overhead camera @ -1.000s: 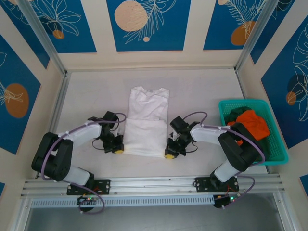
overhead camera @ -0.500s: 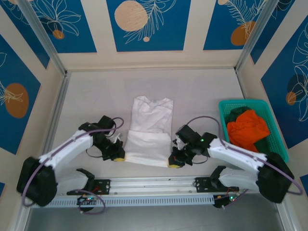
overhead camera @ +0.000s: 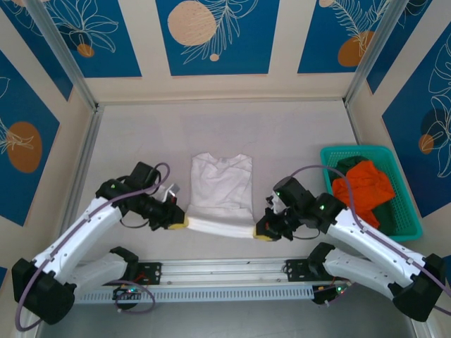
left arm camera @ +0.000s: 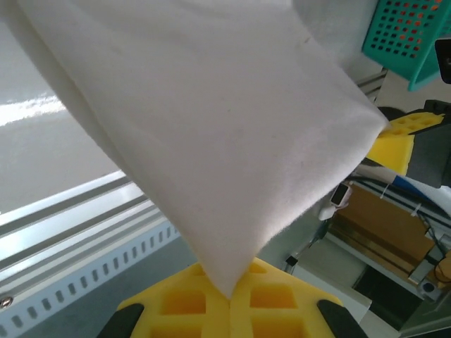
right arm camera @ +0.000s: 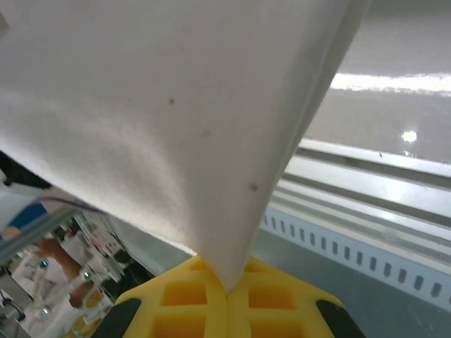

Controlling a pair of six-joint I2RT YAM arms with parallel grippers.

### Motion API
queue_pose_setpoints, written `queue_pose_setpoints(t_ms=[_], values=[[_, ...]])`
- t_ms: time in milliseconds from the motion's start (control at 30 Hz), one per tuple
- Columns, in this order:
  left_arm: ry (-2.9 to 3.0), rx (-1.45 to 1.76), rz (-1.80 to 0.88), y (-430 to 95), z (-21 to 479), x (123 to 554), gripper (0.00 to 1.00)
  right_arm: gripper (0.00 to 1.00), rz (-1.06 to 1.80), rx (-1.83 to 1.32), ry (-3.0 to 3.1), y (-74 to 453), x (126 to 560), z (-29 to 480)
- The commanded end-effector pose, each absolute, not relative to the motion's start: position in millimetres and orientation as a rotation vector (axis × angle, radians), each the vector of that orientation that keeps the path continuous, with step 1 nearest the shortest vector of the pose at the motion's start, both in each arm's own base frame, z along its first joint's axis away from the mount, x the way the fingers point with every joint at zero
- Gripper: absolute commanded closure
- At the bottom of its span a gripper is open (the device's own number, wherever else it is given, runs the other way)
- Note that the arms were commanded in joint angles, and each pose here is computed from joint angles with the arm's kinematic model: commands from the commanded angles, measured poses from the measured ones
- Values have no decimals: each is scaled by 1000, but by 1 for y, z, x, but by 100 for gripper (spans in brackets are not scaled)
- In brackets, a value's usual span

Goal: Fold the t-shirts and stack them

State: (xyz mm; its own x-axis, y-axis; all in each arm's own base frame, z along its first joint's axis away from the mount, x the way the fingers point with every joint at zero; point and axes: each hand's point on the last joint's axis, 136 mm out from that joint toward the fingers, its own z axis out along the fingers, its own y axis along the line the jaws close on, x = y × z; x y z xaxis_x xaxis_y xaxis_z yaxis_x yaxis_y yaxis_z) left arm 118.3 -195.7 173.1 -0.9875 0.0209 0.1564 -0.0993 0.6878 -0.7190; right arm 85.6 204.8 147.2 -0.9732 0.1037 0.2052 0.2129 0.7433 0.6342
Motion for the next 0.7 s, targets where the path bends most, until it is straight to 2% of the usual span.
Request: queue_pose_setpoints(t_ms=[0,267,667], values=[[-2810,93,1104,-196,181,146,100,100,-975,-331,-2808,198,108,151],[-2927,257,1026,-201,181,230,100,100,-1011,-491,-2832,203,201,168],[-2948,296,1024,-226,170,333,100,100,-974,-737,-2700,210,316,164]])
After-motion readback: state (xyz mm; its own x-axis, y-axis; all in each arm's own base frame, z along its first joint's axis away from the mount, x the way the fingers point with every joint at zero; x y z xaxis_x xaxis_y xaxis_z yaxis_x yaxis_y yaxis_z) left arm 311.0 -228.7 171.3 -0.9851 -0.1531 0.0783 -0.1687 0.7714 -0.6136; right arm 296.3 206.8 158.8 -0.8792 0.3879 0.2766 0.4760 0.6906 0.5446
